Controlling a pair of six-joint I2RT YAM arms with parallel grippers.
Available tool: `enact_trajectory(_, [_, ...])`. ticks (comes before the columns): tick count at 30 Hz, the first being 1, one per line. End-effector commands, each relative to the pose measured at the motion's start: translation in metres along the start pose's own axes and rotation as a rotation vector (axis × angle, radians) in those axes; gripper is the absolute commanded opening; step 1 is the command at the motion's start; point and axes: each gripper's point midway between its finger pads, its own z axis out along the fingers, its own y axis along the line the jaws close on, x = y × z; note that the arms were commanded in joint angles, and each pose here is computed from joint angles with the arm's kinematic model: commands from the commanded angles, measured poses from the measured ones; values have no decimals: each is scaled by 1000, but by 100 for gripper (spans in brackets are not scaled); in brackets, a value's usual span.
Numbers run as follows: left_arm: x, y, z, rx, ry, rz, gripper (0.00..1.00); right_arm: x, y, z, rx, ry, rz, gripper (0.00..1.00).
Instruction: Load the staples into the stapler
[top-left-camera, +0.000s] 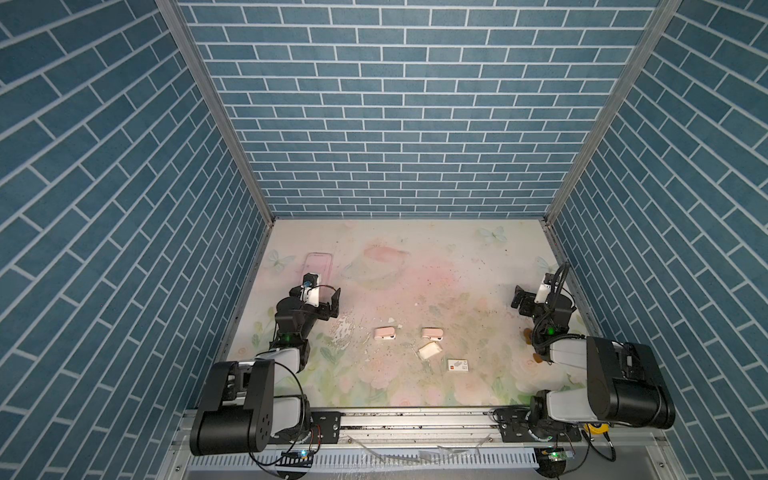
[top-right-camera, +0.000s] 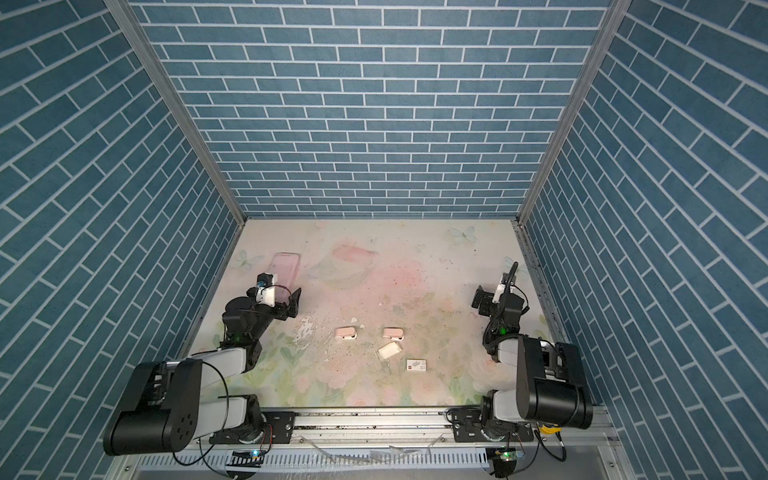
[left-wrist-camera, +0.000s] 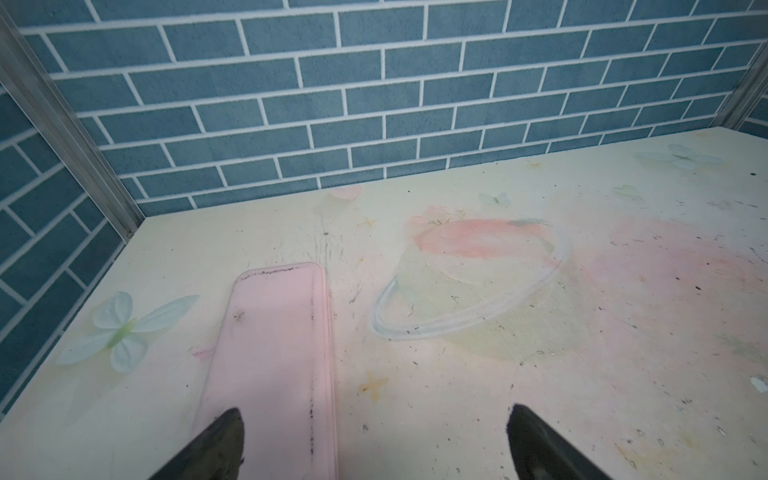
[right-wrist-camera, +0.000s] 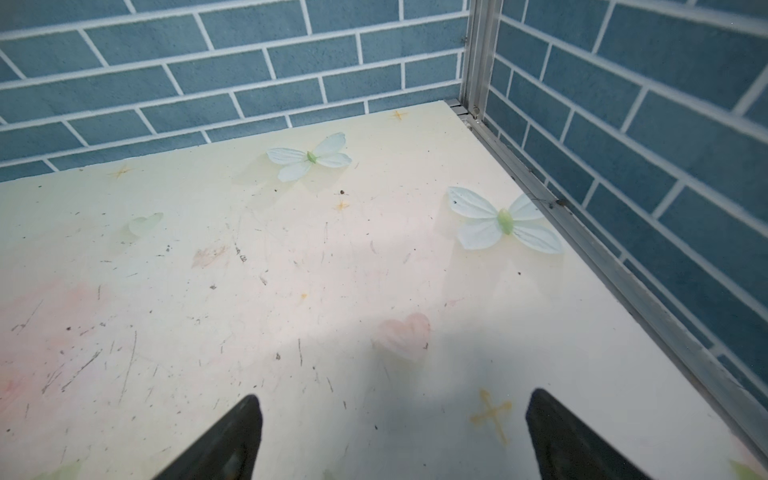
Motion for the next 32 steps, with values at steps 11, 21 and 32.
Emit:
enact_trajectory(11, [9,28,29,-17,16,-99,100,-13,12,27,-60,5,-54,98])
enact_trajectory(21, [10,20,37,1,61,-63,100,-13,16,27,-61,8,-79,99])
enact_trajectory(32, [10,20,37,1,61,-63,100,-12,20,28,-66,17,-95,99])
